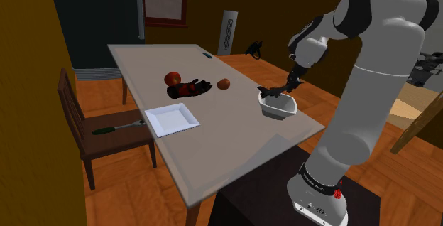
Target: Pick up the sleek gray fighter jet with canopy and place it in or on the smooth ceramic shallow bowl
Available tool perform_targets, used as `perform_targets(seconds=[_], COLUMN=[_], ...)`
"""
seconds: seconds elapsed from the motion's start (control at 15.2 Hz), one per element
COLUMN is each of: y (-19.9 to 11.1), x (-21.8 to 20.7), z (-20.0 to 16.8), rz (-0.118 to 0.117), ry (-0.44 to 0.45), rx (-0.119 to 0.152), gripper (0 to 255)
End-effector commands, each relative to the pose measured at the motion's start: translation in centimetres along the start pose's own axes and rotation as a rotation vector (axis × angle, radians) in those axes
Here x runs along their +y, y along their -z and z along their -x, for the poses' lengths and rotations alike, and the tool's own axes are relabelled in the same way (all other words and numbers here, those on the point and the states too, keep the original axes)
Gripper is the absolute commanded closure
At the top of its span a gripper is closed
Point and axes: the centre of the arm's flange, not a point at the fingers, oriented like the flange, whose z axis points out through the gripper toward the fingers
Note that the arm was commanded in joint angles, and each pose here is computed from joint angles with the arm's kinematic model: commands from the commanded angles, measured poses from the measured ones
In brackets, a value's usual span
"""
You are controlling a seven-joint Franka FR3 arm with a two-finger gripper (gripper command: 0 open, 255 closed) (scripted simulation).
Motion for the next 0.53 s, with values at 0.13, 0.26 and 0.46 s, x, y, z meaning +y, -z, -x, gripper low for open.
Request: perform_targets(seconds=[0.13,0.26,0.46], y=[-1.9,-3.0,-4.5], x=[0.0,0.0,-0.1], z=[0.5,0.7,0.9], rz=[0.001,0.001,0.001], ry=[0.002,0.002,0.002], rx=[0.002,0.002,0.002], gripper=[255,255,255])
